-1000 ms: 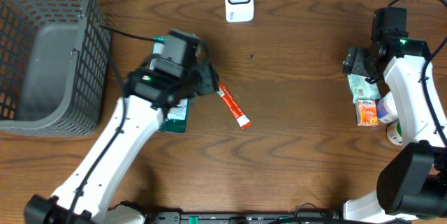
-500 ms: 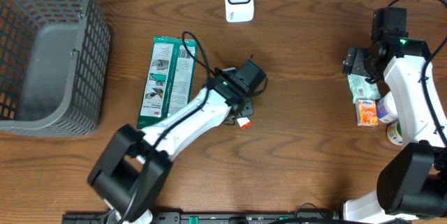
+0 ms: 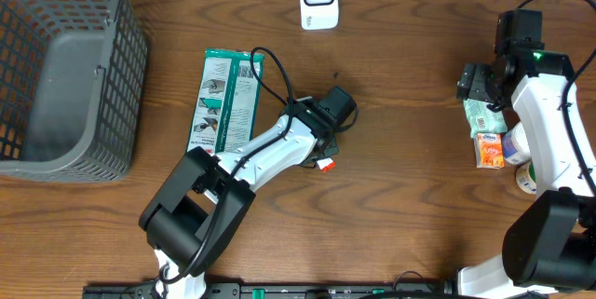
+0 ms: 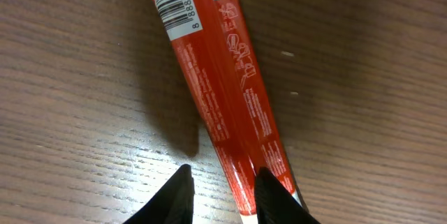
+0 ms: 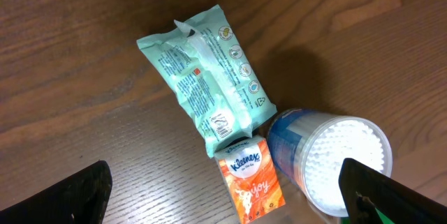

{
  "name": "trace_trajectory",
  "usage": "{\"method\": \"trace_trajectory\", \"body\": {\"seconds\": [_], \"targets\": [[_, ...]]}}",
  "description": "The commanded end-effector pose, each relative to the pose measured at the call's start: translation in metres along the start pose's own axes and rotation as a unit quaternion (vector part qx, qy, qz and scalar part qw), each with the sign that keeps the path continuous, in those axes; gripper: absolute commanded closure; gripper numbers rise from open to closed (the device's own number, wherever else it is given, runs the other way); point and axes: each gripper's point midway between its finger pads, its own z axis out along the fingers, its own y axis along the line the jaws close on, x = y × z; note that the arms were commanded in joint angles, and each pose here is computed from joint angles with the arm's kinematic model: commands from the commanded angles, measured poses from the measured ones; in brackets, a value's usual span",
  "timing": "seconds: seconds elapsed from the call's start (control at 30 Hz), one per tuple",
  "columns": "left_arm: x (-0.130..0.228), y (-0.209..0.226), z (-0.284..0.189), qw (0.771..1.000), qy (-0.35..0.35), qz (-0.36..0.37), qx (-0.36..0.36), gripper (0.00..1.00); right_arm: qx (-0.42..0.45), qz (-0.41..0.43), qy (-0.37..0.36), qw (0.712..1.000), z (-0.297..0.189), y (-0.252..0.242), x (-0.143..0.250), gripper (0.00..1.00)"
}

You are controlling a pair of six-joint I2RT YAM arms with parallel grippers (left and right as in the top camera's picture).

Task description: Scan the item barcode

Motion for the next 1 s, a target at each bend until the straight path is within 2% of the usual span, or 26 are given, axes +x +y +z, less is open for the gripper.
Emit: {"method": "trace_trajectory", "body": {"seconds": [0.0,0.2,0.53,0.63,0.83,0.9,0.97], "targets": [[0.0,0.008,0.006,1.0,-0.008,-0.003,-0.019,0.73,-0.001,0.014,-0.015,1.0,-0.009,-0.004,-0.007,0.01],[0.008,0.012,0.012,1.0,-0.004,0.002,-0.024,0.73,-0.001,0.014,-0.015,1.0,-0.009,-0.004,-0.007,0.01],[0.001,0.008,0.015,1.0,-0.017,-0.005,-0.005,0.73,-0.001,0.014,-0.016,1.0,-0.009,-0.004,-0.008,0.01],[0.001,0.009,0.017,1.0,-0.016,-0.005,-0.007,0.67,-0.001,0.014,-0.015,1.0,-0.009,-0.004,-0.007,0.01],[0.01,0.016,0.037,0.999,-0.001,-0.03,-0.03,0.63,-0.001,0.014,-0.015,1.0,-0.009,-0.004,-0.007,0.01],[0.012,0.017,0.041,0.999,0.003,-0.031,-0.031,0.63,-0.001,0.014,-0.016,1.0,-0.009,-0.004,-0.008,0.01],[0.011,0.016,0.041,0.999,0.002,-0.03,-0.03,0.71,-0.001,0.014,-0.016,1.0,-0.009,-0.004,-0.008,0.01]]}}
